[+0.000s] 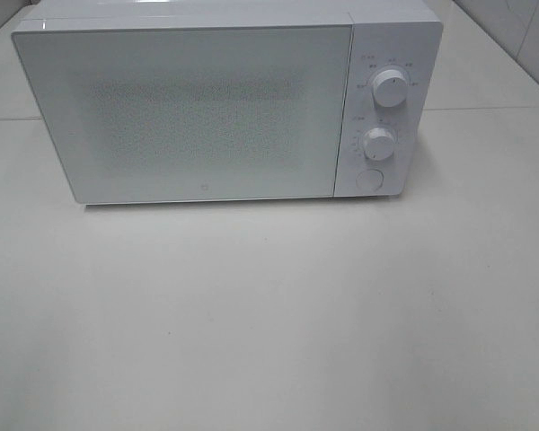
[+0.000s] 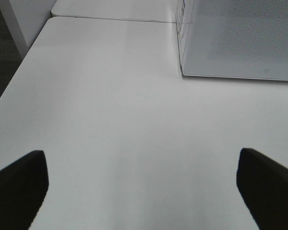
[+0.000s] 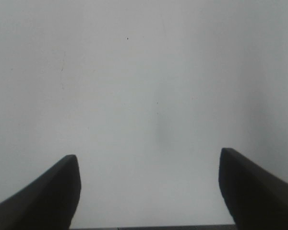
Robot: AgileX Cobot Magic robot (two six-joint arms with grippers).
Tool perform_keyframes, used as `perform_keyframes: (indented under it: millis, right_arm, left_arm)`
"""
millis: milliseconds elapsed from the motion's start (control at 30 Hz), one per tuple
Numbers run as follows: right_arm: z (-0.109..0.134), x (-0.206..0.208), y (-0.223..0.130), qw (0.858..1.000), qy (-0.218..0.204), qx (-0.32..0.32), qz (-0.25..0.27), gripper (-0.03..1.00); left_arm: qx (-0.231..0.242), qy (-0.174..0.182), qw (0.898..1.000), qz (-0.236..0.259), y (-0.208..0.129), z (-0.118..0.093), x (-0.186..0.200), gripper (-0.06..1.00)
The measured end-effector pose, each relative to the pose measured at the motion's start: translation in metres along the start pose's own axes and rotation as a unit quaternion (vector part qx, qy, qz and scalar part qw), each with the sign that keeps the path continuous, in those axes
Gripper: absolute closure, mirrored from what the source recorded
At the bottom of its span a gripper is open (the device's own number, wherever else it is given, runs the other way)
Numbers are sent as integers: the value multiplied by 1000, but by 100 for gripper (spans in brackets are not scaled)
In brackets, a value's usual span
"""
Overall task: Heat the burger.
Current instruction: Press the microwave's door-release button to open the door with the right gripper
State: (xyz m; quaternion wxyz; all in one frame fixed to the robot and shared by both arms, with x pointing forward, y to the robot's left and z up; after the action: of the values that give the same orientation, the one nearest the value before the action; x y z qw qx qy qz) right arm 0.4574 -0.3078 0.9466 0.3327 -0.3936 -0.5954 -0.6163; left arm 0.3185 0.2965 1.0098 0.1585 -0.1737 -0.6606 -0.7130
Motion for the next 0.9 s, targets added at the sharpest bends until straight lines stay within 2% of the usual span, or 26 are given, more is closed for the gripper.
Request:
perform_keyframes:
  millis: [233, 300, 367, 500, 633, 700, 767, 900]
  right_arm:
    - [-6, 43, -20, 999, -1, 19, -37, 20]
    - [-7, 54, -28, 998, -1, 24, -57, 21]
    - [-7, 68, -39, 995, 7, 21, -100, 21]
    - [-3, 72, -52, 991, 24, 18, -131, 21]
    - [1, 83, -65, 981, 41, 16, -187, 21]
    - [1, 85, -66, 979, 44, 15, -197, 21]
    - [3, 98, -69, 968, 54, 11, -244, 21]
    - [2, 107, -71, 960, 56, 9, -274, 21]
  left_arm:
    - [0, 0, 1000, 0, 0, 0, 0, -4]
    - [0, 0, 1000, 0, 0, 0, 0, -4]
    - [0, 0, 1000, 0, 0, 0, 0, -4]
    - [0, 0, 1000, 0, 0, 0, 0, -4]
    - [0, 0, 1000, 0, 0, 0, 0, -4]
    - [0, 0, 1000, 0, 0, 0, 0, -4]
    - [0, 0, 1000, 0, 0, 0, 0, -4]
    - [0, 0, 1000, 0, 0, 0, 0, -4]
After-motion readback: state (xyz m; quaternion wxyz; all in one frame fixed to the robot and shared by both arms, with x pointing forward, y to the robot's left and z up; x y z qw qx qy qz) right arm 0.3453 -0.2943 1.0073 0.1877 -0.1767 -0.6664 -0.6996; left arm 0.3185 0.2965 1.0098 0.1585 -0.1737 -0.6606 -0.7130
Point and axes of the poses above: a point on each arm's last joint axis where the gripper is mounted, x pointing back along that axis away from the gripper, z along the wrist's bending axis when the last joint is at zero, y = z × x, the point moved 10 cm from there along -x, pointing out along that axis toward the gripper, and after that the axes turned 7 degrees about -x, right-handed, at the moved point
